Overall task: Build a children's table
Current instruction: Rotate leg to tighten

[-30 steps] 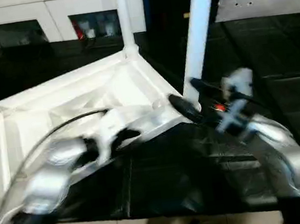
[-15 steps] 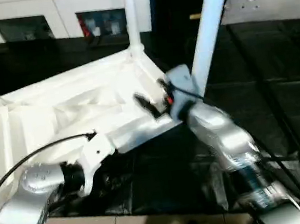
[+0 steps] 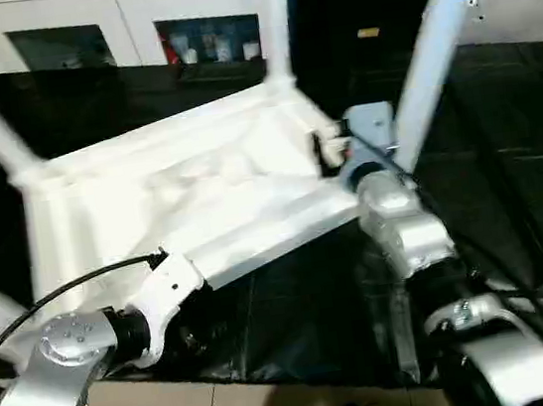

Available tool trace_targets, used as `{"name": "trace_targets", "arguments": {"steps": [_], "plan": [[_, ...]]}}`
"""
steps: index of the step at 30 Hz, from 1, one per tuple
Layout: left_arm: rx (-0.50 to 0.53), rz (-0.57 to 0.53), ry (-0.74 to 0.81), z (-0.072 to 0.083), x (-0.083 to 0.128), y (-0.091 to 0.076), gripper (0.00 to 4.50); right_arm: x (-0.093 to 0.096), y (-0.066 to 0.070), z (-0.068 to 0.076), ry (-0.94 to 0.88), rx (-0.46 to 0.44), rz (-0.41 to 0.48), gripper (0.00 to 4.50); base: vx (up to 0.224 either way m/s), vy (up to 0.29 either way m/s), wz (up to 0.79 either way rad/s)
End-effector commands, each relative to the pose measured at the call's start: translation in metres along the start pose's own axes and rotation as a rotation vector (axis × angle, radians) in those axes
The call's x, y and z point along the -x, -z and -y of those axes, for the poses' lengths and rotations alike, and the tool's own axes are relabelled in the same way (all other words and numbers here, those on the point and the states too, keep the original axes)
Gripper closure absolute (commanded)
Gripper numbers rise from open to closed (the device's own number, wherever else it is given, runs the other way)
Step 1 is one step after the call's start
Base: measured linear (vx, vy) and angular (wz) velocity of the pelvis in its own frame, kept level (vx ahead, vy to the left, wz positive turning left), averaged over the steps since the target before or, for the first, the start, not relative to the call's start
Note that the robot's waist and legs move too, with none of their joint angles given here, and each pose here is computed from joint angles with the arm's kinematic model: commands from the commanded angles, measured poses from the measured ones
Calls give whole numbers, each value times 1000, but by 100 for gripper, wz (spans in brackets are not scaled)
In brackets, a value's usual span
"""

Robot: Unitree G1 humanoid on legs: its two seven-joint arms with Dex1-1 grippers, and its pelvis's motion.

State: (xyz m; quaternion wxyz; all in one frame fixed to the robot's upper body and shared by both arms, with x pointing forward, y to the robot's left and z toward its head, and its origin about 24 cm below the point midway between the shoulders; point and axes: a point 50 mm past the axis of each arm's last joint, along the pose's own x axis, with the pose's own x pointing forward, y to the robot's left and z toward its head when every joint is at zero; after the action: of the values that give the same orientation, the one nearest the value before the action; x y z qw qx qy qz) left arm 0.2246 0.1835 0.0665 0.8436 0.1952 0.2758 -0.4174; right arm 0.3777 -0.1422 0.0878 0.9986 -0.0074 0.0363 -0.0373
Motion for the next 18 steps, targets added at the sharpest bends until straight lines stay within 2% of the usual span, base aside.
{"name": "trace_targets", "arguments": {"steps": [1, 3, 5, 6, 8, 10, 11, 13, 16, 18], "plan": [[-24, -24, -80, -9, 0, 5, 105, -2, 4, 40, 160, -15, -18, 0, 0, 0, 0], [-24, -13, -91, -10, -3, 3, 105, -3, 5, 48, 180, -2, -16, 0, 0, 0, 0], [-20, 21, -123, -14, -8, -1, 105, -3, 4, 66, 223, 18, -9, 0, 0, 0, 0], [-23, 49, -148, -16, -12, -5, 105, -3, 2, 82, 255, 34, -2, 0, 0, 0, 0], [-28, 58, -155, -16, -13, -6, 105, -3, 1, 87, 265, 41, 1, 0, 0, 0, 0], [-52, 93, -189, -16, -17, -7, 105, 0, -6, 117, 311, 88, 17, 0, 0, 0, 0], [-52, 93, -189, -16, -17, -7, 105, 0, -6, 117, 311, 88, 17, 0, 0, 0, 0], [-53, 105, -184, -12, -17, -2, 105, 2, -9, 134, 328, 125, 27, 0, 0, 0, 0], [-50, 129, -171, -9, -14, 1, 105, 4, -10, 140, 329, 137, 30, 0, 0, 0, 0], [9, 170, -176, -5, -8, 6, 105, 7, -11, 145, 308, 169, 41, 0, 0, 0, 0]]}}
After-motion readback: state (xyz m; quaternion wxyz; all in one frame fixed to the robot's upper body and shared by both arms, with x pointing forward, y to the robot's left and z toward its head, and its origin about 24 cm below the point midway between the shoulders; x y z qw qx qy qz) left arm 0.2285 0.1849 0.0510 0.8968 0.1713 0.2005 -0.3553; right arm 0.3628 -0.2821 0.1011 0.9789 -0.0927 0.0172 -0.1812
